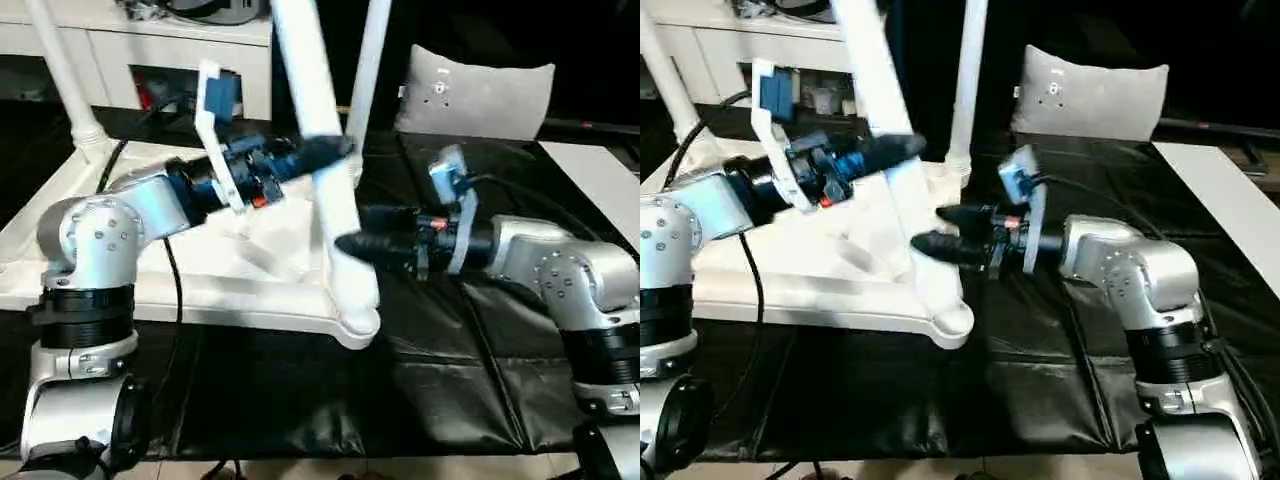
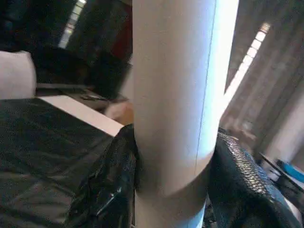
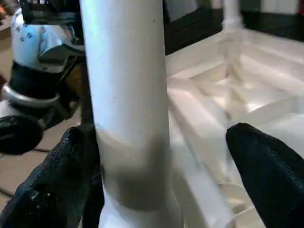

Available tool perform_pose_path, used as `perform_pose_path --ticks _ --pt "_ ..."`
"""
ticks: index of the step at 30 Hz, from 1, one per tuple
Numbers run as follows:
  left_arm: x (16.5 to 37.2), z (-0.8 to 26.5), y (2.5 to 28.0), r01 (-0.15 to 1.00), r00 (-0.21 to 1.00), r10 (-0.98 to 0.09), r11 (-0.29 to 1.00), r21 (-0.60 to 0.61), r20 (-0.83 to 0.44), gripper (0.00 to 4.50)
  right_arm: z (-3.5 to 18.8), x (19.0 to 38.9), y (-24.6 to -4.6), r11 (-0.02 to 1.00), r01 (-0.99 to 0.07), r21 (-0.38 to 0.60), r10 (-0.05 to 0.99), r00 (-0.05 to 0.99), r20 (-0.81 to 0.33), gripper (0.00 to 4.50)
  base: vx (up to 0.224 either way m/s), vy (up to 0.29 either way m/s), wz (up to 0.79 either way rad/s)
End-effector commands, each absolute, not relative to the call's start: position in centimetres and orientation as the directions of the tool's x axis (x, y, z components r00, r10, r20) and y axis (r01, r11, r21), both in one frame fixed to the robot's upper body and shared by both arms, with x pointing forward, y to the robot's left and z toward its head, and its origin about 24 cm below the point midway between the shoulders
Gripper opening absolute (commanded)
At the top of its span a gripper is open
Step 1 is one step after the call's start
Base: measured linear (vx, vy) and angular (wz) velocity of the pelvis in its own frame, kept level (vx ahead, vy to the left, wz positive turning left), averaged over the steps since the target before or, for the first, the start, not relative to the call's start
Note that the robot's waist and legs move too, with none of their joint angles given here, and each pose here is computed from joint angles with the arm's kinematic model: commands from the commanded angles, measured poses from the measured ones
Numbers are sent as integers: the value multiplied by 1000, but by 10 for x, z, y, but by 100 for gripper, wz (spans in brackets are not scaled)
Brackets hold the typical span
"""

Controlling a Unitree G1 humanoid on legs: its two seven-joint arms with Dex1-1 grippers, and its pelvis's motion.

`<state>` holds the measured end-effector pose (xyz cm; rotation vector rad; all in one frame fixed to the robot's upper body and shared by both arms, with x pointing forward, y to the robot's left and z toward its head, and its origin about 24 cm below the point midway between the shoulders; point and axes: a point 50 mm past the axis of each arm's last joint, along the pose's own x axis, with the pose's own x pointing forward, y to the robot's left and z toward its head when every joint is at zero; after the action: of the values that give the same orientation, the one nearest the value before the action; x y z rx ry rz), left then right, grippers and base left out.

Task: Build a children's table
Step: Pick table leg

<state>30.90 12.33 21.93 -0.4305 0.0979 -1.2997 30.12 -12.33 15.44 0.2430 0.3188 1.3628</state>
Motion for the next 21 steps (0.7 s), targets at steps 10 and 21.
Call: perform_pose_path --ticks 10,21 --pt "287 243 103 966 -32 -973 -88 -241 227 177 159 288 -124 -30 -913 408 999 -43 -25 364 0 0 0" --pt "288 240 94 969 -62 -983 -100 -224 173 177 153 279 -117 -98 -913 397 985 -145 -89 317 0 0 0"
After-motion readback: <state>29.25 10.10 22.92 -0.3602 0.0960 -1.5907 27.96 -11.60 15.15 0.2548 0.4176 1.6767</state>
